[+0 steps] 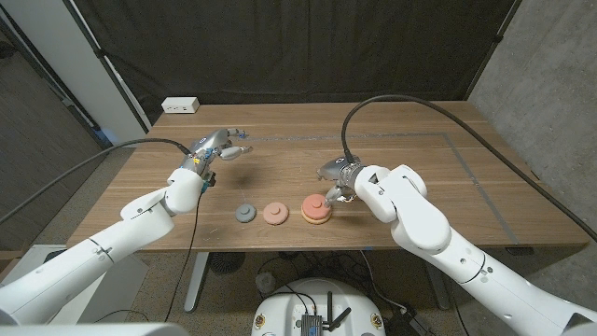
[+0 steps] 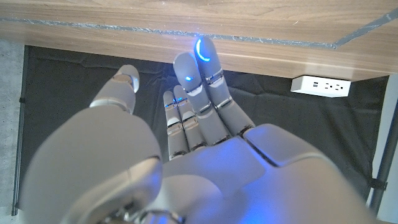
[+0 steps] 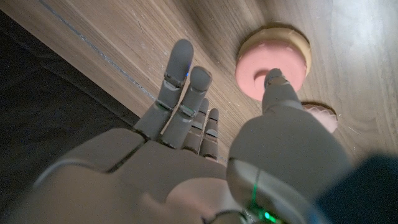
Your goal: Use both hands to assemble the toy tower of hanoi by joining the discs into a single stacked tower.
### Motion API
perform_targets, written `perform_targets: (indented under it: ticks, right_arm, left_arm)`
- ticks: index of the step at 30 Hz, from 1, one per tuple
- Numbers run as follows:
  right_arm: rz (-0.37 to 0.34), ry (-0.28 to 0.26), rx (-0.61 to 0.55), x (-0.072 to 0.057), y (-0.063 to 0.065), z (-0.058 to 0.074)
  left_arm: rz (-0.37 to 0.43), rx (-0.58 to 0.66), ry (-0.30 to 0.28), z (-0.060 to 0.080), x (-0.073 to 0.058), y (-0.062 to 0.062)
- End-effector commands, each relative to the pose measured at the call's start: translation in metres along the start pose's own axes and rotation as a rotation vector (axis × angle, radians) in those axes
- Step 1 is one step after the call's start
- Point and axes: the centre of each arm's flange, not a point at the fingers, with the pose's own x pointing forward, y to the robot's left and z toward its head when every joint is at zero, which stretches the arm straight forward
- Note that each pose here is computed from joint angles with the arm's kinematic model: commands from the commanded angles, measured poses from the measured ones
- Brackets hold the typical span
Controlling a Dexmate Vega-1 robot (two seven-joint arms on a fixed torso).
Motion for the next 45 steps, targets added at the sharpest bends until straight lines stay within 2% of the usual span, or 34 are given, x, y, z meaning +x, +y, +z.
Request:
perform_targets:
  ticks: [1,7,9,14,17,25,34,40,45]
  right_arm:
    - [-0.08,0.03,0.058,-0.023,0.014,-0.031]
    - [-0.112,0.048,0.079,-0.028,0.026,-0.047]
    - [-0.122,0.061,0.118,-0.029,0.03,-0.053]
    - [-0.165,0.079,0.148,-0.035,0.034,-0.055]
    - [-0.2,0.099,0.167,-0.038,0.042,-0.055]
    - [-0.202,0.15,0.195,-0.039,0.051,-0.056]
    - [-0.223,0.227,0.216,-0.05,0.061,-0.069]
    - [-0.238,0.245,0.229,-0.055,0.067,-0.075]
    - [-0.261,0.253,0.254,-0.059,0.079,-0.081]
  left_arm:
    - [0.045,-0.018,0.017,0.014,-0.002,-0.004]
    - [0.043,0.014,0.023,0.021,0.003,-0.009]
    - [0.034,-0.003,0.026,0.023,0.006,-0.009]
    - [0.022,-0.001,0.016,0.029,0.007,-0.005]
    - [0.029,0.025,0.004,0.034,0.003,-0.001]
    - [0.018,0.016,0.015,0.027,0.0,0.0]
    - [0.034,0.008,0.021,0.028,0.001,0.001]
    - [0.037,0.009,0.025,0.028,0.003,0.0]
    - [0.024,0.019,0.017,0.032,0.008,-0.002]
